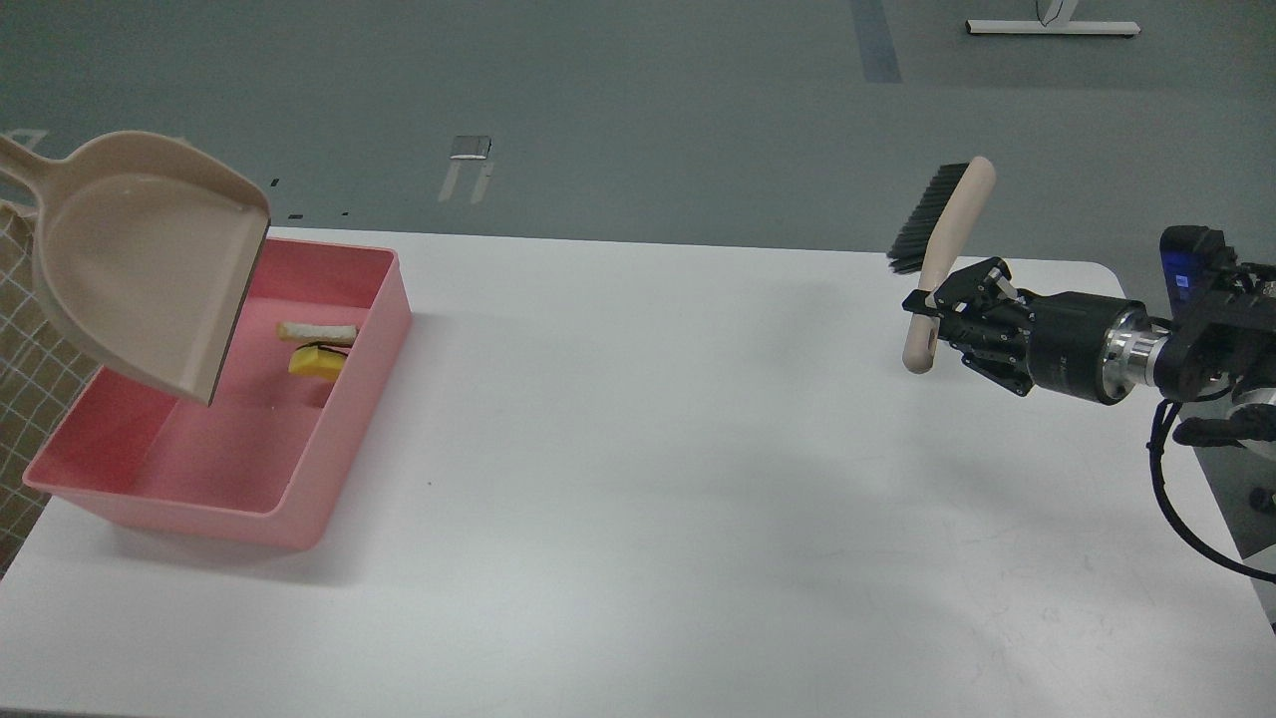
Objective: Sweep and dump garbage into bin
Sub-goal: 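Tilt the dustpan to dump the garbage into the pink bin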
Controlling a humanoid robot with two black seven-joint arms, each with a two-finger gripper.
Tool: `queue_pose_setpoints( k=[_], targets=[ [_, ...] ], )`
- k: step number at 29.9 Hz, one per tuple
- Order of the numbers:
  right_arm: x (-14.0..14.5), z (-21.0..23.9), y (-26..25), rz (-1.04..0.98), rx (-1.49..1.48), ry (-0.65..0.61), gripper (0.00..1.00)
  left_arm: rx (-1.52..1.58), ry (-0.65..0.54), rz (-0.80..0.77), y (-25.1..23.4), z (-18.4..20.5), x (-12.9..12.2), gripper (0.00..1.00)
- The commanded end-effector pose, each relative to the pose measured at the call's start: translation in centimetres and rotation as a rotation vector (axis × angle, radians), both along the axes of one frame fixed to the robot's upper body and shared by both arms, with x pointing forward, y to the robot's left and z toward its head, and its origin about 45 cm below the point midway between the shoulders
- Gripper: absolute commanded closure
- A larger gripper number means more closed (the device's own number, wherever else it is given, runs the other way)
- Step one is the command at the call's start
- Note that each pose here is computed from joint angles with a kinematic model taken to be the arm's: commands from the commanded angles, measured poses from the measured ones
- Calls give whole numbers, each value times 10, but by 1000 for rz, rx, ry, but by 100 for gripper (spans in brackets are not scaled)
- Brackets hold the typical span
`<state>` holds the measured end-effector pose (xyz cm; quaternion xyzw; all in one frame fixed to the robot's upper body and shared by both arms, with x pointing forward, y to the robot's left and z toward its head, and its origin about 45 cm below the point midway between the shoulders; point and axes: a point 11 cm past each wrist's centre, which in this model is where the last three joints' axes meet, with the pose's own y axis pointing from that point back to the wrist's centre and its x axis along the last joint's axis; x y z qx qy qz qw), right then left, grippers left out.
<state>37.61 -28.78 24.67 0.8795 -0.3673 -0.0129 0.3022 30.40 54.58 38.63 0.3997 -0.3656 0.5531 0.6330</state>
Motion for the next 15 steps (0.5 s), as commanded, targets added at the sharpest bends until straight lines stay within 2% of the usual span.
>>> queue_pose_setpoints(
  k=[1,7,15],
  targets=[
    [0,0,0,0,0,0,100,34,-27,1,0,4,1,100],
    [-1,0,0,1,-1,2,100,6,-93,-24,-9,24,12,100],
    [-1,0,2,5,1,0,100,-168,-91,-58,-27,21,26,100]
  ],
)
